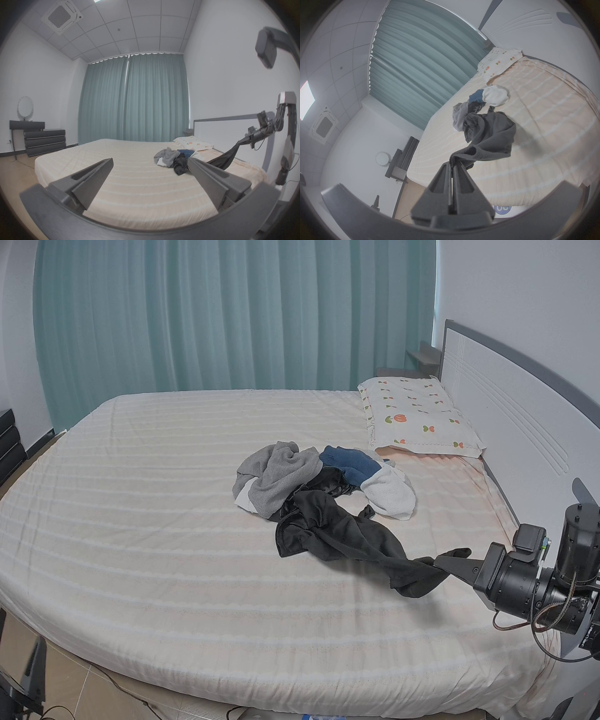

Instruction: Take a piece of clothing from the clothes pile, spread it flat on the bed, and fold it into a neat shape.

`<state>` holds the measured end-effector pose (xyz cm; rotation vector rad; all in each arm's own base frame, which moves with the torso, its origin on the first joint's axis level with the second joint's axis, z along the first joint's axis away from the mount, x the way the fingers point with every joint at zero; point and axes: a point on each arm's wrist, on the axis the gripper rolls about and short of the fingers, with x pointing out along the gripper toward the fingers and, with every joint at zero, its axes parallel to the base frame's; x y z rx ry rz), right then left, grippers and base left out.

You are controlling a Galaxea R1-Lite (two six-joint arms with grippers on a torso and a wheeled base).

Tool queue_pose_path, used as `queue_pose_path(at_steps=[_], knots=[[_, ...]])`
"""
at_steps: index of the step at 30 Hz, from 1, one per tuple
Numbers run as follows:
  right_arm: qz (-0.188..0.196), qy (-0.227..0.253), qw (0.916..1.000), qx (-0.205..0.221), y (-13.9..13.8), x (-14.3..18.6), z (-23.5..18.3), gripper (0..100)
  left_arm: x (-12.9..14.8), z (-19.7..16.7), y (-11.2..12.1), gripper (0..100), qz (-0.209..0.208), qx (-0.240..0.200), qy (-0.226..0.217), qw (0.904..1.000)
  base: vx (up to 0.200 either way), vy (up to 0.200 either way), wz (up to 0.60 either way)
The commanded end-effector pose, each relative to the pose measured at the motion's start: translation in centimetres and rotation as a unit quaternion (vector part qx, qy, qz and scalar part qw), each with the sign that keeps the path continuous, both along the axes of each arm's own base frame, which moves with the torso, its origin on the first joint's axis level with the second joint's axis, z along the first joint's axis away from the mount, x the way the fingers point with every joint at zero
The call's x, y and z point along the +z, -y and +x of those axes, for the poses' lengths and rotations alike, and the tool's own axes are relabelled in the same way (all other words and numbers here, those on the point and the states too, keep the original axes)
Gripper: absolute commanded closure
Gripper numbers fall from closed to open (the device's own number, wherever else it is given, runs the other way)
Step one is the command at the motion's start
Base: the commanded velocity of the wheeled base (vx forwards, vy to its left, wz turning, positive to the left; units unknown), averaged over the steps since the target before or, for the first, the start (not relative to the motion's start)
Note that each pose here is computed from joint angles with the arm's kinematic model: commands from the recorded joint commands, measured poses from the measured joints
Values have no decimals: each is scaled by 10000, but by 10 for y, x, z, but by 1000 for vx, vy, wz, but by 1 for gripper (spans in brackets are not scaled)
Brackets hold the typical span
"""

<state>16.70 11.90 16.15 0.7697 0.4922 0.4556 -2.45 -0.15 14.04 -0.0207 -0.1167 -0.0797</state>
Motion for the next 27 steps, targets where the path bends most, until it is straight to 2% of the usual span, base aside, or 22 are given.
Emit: queue_pose_path(at_steps=[1,2,3,5,10,13,14,16,18,22,27], knots=[[116,229,9994,230,-4,11,-8,100,21,60,3,0,-34,-534,-1754,9831,0,0,0],[122,234,9994,238,-4,11,-8,100,18,63,3,0,-41,-609,-1874,9804,0,0,0],[119,246,9994,232,-5,12,-7,100,13,69,6,0,-64,-960,-2167,9715,0,0,0],[97,253,9993,260,-6,12,-7,100,12,78,9,0,-50,-1374,-2412,9607,0,0,0],[24,268,9993,253,-6,11,-5,100,7,107,23,0,133,-1965,-2933,9355,0,0,0],[0,276,9993,243,-5,11,-5,100,3,122,28,0,182,-1932,-3085,9312,0,0,0],[-26,256,9994,231,-5,10,-5,100,-2,135,33,0,309,-1956,-3244,9250,0,0,0],[-54,219,9995,216,-4,8,-5,100,-5,149,42,0,356,-2020,-3303,9213,0,0,0],[-66,209,9996,186,-4,7,-5,100,-7,163,49,0,382,-1912,-3273,9246,0,0,0],[-49,296,9995,39,1,11,-2,100,-20,183,61,0,455,-1763,-3388,9231,0,0,0],[-192,267,9994,-126,9,6,3,100,-41,205,87,0,423,-1849,-3751,9074,0,0,0]])
